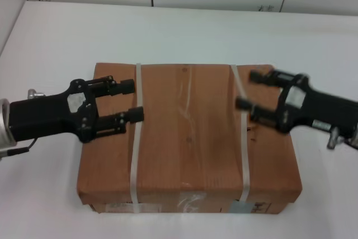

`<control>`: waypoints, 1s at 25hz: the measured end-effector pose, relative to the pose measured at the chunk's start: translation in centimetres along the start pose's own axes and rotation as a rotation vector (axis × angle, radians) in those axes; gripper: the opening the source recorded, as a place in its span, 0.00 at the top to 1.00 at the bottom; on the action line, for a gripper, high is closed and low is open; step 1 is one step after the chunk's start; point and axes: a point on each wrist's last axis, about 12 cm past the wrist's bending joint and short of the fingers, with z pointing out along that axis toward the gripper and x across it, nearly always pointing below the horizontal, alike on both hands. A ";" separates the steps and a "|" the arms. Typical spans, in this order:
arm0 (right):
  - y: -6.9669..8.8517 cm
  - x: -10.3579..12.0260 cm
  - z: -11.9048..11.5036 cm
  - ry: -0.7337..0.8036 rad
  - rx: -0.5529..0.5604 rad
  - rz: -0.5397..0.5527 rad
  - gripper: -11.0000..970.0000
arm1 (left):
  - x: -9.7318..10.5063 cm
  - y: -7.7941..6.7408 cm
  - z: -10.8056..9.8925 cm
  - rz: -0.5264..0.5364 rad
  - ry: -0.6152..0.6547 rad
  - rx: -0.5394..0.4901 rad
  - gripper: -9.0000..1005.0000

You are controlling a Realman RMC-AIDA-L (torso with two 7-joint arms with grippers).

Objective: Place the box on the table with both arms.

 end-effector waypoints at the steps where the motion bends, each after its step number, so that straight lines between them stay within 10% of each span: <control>1: 0.7 -0.3 0.1 -0.001 -0.077 -0.012 0.30 | -0.3 -0.2 0.0 0.005 -0.004 0.033 0.34; 7: 2.7 -2.1 -0.8 -0.071 -0.318 -0.043 0.30 | -0.9 -0.4 1.7 0.008 0.024 0.170 0.34; 25: 2.6 -2.6 -0.7 -0.083 -0.328 -0.038 0.09 | -1.2 -0.4 2.3 0.014 0.018 0.204 0.34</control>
